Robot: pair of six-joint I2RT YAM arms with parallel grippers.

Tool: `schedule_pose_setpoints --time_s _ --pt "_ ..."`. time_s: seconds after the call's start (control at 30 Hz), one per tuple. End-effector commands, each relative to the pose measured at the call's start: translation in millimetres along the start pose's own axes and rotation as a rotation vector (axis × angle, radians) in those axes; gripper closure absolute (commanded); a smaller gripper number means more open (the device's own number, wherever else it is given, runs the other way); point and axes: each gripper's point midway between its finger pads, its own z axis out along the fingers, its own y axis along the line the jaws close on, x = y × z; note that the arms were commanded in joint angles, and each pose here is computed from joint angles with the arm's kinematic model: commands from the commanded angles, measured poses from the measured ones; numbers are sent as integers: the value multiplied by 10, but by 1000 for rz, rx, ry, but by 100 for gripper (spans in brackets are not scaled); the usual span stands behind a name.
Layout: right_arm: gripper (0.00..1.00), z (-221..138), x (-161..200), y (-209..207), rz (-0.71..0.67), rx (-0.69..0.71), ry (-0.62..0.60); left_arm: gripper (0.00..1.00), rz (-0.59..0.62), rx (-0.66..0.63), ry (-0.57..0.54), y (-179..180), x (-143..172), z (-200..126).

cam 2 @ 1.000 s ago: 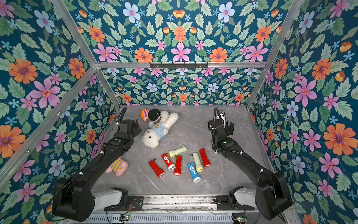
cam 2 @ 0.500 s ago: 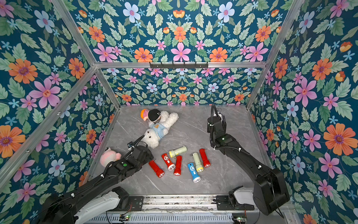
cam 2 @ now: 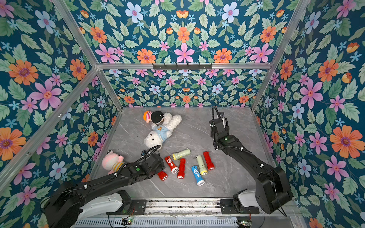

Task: Close the plug at the bottom of the flashlight
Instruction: Pick up the flashlight from the center of the board.

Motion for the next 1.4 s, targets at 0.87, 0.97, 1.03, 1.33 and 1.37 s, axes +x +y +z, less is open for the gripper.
schedule_pose_setpoints --time_s 0.87,0.97,1.03,1.33,1.37 --pt "40 194 113 -64 9 36 59 100 63 -160 13 97 38 73" --pt "40 208 114 -67 14 36 62 100 63 -125 -17 55 -72 44" --pt "41 214 113 -77 19 37 63 100 82 -107 -62 14 -176 -8" --pt "41 224 110 -129 28 45 67 100 332 -93 -454 -292 -1009 -537" --pt "41 217 98 -141 32 48 65 100 365 -98 -503 -338 -1105 -610"
